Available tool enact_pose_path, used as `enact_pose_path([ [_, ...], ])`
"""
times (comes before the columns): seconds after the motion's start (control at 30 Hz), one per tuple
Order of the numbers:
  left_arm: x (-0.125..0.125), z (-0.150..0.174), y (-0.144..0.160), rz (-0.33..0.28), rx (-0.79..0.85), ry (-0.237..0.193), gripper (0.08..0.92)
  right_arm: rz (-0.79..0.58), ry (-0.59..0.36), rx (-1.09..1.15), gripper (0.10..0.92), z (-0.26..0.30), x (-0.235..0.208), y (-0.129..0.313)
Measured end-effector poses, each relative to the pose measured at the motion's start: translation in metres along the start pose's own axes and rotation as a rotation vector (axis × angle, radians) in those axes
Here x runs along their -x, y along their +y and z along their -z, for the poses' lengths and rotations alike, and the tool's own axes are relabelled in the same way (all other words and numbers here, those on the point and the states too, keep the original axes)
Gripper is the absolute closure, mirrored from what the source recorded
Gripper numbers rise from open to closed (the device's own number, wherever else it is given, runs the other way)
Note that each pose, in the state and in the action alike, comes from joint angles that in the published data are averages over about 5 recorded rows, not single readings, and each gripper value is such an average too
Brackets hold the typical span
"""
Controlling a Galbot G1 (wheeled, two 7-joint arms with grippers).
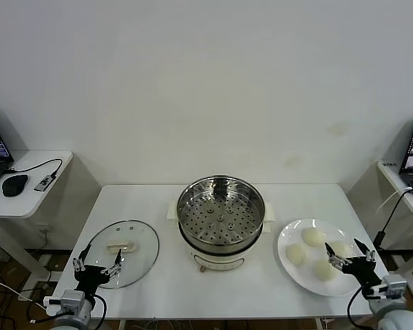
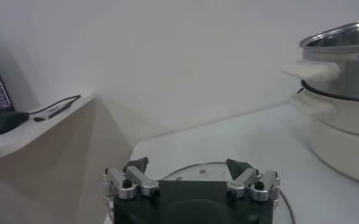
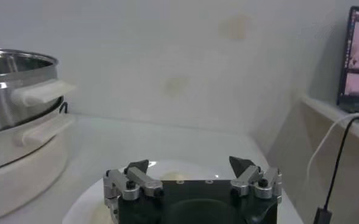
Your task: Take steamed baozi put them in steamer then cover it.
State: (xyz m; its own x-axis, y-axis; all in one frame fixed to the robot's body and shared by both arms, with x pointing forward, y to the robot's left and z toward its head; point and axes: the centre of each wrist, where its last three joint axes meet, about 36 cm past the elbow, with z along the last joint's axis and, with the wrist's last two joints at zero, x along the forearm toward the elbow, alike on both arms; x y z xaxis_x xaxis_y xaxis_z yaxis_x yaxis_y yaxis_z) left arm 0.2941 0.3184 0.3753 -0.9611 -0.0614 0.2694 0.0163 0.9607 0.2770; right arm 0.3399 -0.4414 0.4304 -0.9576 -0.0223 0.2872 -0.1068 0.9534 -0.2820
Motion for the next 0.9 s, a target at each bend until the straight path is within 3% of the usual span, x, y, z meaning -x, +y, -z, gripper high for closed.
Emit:
enact_pose_path([
  [0.17,-0.004,0.001,-0.002,0.002,0.011,-0.002,0.177,0.071,0.008,-0.162,0.200,0.028,0.017,-0.029],
  [0.4,-0.011,0.003,-0.005,0.007,0.032,-0.010,0.177,0.273,0.076,-0.503,0.200,0.095,0.058,-0.078],
  [0.7,-0.016,0.008,-0.007,0.010,0.049,-0.026,0.177,0.587,0.252,-0.844,0.200,0.175,0.116,-0.095],
  [0.9,-0.022,0.011,-0.006,0.015,0.062,-0.032,0.177,0.744,0.398,-0.994,0.200,0.187,0.144,-0.084],
])
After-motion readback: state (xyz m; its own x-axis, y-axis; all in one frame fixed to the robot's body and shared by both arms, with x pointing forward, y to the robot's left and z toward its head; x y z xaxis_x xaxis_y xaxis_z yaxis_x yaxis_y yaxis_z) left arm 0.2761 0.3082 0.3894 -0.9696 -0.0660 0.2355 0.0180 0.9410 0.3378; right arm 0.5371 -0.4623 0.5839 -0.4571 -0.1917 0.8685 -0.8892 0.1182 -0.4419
